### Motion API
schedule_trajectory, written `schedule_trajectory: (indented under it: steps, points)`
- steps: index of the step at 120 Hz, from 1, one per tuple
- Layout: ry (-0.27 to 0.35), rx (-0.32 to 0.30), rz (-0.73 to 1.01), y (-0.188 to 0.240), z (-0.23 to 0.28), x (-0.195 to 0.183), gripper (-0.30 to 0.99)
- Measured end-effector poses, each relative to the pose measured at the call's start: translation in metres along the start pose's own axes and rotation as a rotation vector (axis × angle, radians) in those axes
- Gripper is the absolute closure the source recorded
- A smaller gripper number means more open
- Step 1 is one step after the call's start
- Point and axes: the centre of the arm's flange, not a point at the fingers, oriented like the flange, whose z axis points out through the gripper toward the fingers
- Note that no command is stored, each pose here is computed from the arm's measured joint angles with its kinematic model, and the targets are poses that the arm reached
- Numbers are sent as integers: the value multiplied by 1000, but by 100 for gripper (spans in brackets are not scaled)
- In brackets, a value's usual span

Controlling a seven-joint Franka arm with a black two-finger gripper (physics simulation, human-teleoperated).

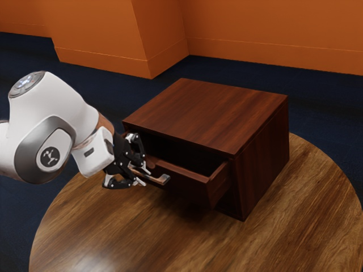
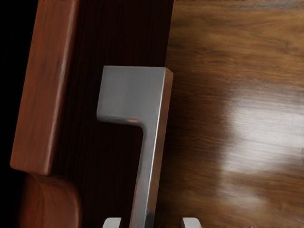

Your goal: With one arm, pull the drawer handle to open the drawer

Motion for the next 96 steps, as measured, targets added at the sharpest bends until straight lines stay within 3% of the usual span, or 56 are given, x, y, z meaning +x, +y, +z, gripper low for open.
schedule_trajectory:
  steps: [96]
  points:
    - [10, 20, -6, 46, -25, 1, 62]
